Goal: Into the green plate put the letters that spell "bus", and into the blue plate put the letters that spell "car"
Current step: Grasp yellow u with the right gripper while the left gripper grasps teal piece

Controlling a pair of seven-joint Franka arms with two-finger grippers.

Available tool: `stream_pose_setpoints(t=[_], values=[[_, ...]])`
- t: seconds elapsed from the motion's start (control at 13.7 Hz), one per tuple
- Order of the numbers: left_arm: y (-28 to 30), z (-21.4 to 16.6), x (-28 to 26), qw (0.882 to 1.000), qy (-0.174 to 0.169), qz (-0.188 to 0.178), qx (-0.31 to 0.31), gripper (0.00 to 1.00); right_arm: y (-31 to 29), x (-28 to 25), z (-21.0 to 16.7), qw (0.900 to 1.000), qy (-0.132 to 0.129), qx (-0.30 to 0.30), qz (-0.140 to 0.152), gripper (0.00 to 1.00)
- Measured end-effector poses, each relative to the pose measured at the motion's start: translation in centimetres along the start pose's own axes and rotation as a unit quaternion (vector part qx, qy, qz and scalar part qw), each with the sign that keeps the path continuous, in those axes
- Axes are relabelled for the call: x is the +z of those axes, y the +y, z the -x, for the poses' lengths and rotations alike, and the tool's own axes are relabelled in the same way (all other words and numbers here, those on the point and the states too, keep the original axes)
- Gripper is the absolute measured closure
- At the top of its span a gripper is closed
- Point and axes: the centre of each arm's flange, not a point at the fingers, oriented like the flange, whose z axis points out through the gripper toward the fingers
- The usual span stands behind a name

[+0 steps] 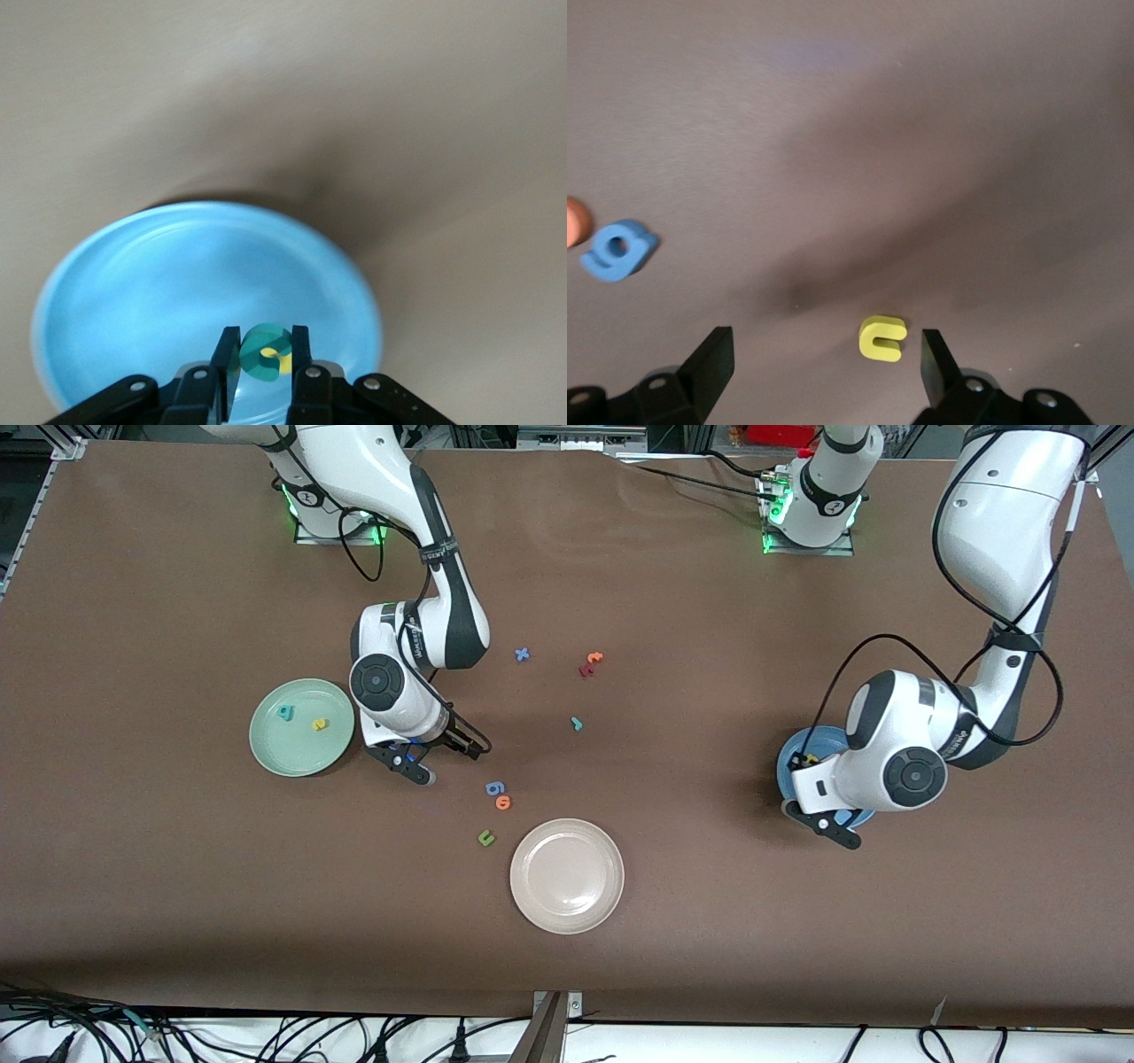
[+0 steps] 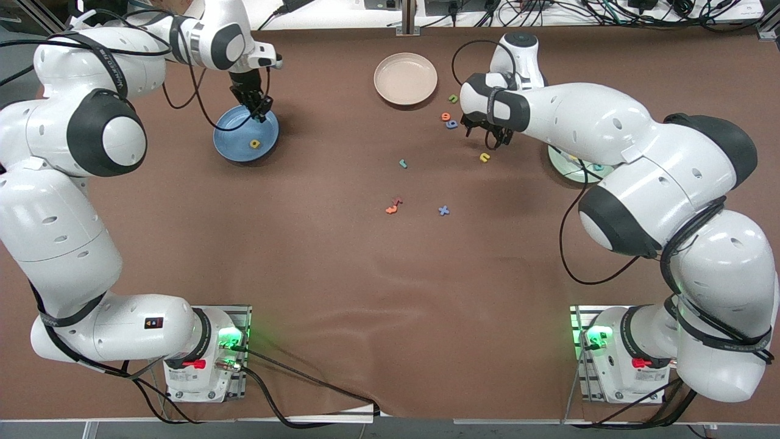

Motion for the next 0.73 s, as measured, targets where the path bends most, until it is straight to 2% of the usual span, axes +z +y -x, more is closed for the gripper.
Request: stream_pose_setpoints(t=[0.15, 0.29, 0.51, 0.66, 0.73], values=[[-2.3, 1.0, 0.1, 1.000, 0.000, 0.001, 0.011, 0.68, 0.9, 0.9, -0.1, 0.999, -0.002, 0.036, 0.006, 0.06], [-2.3, 1.1, 0.2, 1.000, -0.002, 0.003, 0.026, 0.50, 2.0, 2.0, -0.4, 0.998, 0.001, 0.066, 0.005, 0.06], [-1.6, 0.9, 0.1, 1.000, -0.005, 0.006, 0.026, 0.19, 2.5, 3.2, 0.3, 0.994, -0.015, 0.110, -0.011, 0.06], [-0.6, 0.5, -0.1, 1.000, -0.001, 0.015, -0.024, 0.00, 2.2, 3.3, 0.8, 0.992, -0.020, 0.126, -0.017, 0.07], [0.8, -0.1, -0.3, 0.999, 0.002, 0.021, -0.048, 0.00, 2.1, 3.3, 1.0, 0.991, -0.022, 0.129, -0.017, 0.07]])
